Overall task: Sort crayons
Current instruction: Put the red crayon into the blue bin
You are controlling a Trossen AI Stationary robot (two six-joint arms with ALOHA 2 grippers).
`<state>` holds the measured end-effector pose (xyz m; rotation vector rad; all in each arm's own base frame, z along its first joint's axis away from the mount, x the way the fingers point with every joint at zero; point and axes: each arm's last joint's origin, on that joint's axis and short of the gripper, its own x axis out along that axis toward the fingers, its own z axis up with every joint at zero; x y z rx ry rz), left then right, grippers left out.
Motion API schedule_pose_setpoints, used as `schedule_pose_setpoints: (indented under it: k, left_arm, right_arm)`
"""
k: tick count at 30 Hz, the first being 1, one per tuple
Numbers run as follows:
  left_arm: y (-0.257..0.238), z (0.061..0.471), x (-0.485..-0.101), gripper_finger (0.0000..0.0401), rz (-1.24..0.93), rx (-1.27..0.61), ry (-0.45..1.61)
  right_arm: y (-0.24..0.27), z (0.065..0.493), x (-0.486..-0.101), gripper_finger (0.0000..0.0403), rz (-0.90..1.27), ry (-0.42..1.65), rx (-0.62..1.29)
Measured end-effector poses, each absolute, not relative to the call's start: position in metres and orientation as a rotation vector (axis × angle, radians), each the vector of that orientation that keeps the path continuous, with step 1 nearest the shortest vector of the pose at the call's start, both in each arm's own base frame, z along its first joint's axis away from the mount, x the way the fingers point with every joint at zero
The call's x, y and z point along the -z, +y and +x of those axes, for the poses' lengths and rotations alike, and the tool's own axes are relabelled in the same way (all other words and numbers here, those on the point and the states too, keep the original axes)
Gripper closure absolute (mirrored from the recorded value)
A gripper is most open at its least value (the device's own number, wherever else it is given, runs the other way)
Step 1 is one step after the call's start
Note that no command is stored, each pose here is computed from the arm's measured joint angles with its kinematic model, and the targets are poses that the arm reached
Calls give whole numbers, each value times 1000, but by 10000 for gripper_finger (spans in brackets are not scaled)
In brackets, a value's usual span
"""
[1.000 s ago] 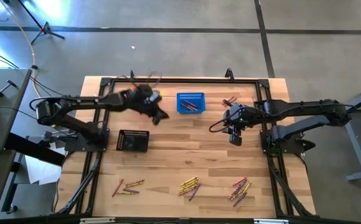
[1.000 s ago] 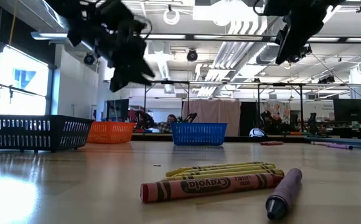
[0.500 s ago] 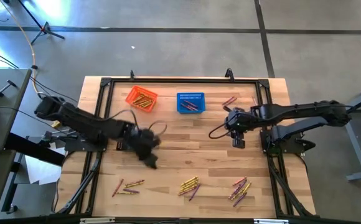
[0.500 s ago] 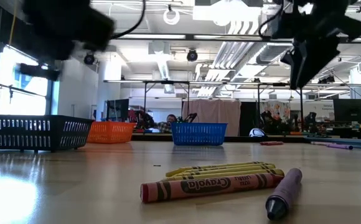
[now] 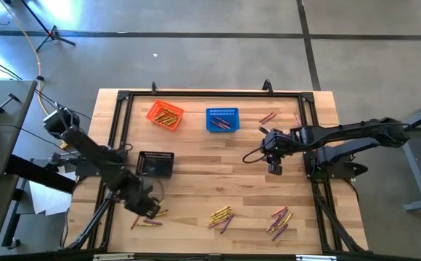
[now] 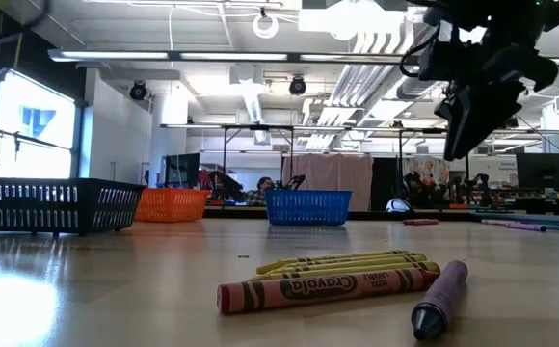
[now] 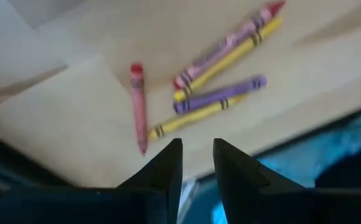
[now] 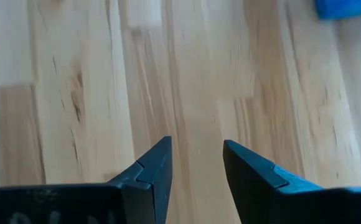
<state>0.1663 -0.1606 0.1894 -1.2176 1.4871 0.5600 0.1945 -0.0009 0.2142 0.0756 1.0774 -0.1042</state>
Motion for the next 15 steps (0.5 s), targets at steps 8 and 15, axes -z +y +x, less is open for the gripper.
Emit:
schedule_pose_setpoints:
  k: [8,15]
  left_arm:
    - [-185,138,-183,323,-1225,-722,1369]
    - [-202,129,-164,323,-1173,-771,1430]
  right_arm:
    - [-1,196,-215,275,150,1053,146]
    - [-1,196,-215,275,198,1050,174]
